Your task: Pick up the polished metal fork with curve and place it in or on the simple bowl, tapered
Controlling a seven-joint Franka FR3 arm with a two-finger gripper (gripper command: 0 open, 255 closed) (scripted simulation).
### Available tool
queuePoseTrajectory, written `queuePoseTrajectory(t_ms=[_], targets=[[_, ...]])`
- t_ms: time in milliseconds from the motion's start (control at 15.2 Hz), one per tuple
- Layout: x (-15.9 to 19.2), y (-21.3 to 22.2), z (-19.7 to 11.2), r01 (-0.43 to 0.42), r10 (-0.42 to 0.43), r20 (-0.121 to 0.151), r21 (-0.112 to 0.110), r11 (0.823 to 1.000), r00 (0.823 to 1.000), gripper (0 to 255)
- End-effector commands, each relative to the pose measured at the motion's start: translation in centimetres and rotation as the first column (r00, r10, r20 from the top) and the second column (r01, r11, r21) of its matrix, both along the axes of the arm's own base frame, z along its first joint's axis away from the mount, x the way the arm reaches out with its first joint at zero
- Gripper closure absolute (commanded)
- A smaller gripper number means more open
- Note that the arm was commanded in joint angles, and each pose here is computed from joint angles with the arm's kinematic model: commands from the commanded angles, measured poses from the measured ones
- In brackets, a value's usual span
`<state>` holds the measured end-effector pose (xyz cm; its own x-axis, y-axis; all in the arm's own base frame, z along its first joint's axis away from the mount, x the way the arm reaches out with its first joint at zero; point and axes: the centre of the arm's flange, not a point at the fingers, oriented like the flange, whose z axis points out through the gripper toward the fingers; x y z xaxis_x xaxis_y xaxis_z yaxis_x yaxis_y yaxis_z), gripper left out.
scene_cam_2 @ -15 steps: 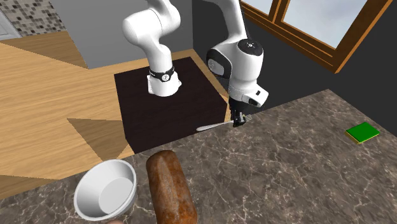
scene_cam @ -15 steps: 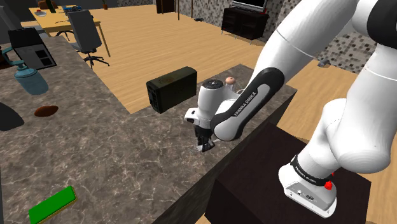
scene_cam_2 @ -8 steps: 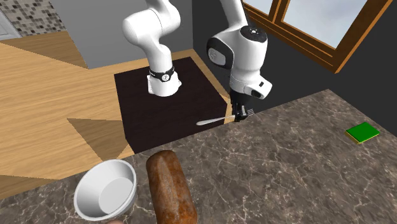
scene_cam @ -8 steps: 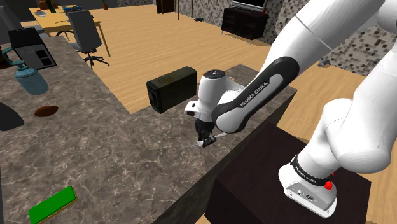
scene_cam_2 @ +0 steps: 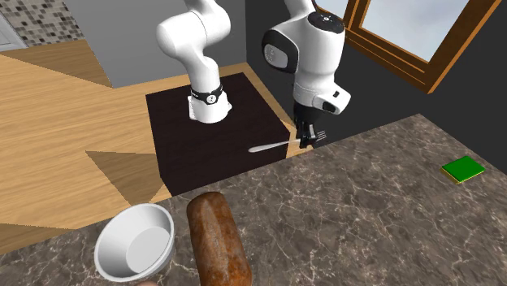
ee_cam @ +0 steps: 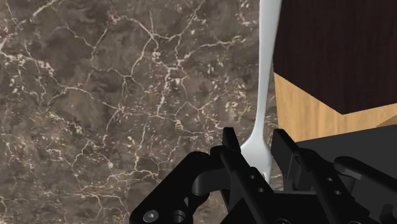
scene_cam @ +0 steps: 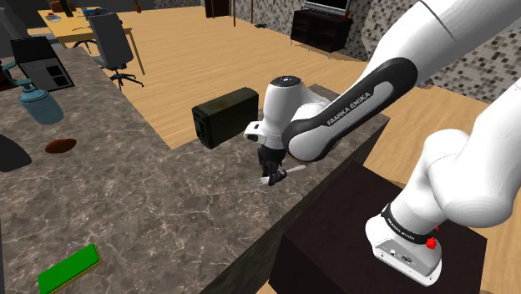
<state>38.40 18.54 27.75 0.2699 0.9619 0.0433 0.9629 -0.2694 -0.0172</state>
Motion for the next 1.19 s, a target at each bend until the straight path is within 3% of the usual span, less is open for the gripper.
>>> queuePoseTrajectory(t_ms=[0,1122], targets=[[0.3,-2.1,0.3,0.000,0.000,-0.001,0.000,1.000,1.000,255],[2.7,-24.4,0.5,0.000,0.000,-0.001,0.000,1.000,1.000,255]])
